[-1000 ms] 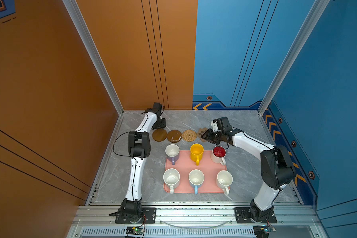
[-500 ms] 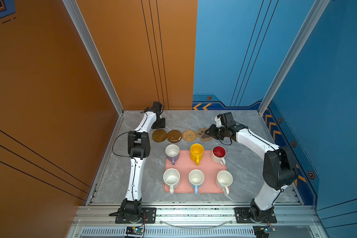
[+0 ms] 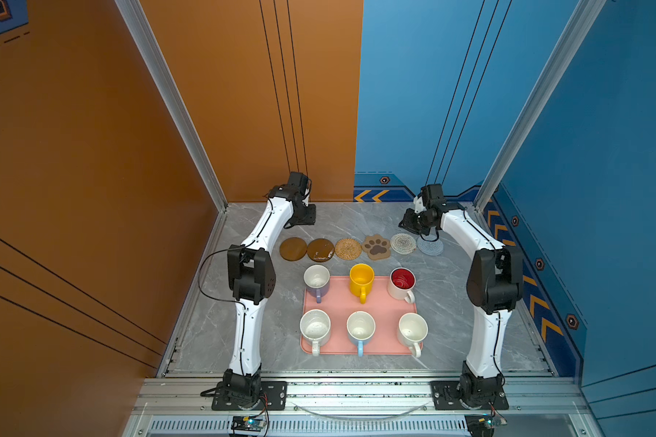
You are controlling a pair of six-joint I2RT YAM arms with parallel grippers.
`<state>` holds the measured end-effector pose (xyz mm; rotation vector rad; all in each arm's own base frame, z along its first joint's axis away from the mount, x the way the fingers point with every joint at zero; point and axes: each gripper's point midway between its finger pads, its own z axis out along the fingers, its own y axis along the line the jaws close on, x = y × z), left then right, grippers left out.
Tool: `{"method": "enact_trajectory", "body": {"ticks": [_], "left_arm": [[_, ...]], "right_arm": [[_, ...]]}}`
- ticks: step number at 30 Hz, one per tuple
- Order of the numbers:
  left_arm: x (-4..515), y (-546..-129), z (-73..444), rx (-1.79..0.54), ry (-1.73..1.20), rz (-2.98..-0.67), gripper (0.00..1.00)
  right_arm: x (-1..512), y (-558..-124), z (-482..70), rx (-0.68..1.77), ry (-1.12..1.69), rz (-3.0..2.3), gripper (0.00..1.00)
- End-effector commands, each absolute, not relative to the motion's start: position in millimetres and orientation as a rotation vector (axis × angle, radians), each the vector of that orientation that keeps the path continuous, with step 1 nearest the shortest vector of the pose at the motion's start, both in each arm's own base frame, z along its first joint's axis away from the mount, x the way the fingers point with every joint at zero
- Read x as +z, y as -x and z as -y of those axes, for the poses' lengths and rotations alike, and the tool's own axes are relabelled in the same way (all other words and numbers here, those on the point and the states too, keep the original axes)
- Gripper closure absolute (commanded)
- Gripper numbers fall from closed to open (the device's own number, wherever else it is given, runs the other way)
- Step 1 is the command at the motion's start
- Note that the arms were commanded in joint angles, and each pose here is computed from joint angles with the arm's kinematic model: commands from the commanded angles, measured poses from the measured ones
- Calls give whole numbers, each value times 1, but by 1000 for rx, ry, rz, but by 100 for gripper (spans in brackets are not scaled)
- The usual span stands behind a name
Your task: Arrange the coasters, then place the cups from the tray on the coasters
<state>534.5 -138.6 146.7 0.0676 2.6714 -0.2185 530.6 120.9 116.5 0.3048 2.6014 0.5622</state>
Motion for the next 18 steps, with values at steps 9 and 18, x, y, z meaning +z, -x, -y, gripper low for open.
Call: {"method": "enact_trajectory", "body": {"ticks": [9, 18], "left_arm": [[185, -481, 177, -307, -155, -2614, 55], [220, -447, 188, -247, -212, -2543, 55]], "right_arm": [[51, -533, -111, 403, -308, -2766, 82], [16, -516, -98, 310, -358, -2861, 90]]}}
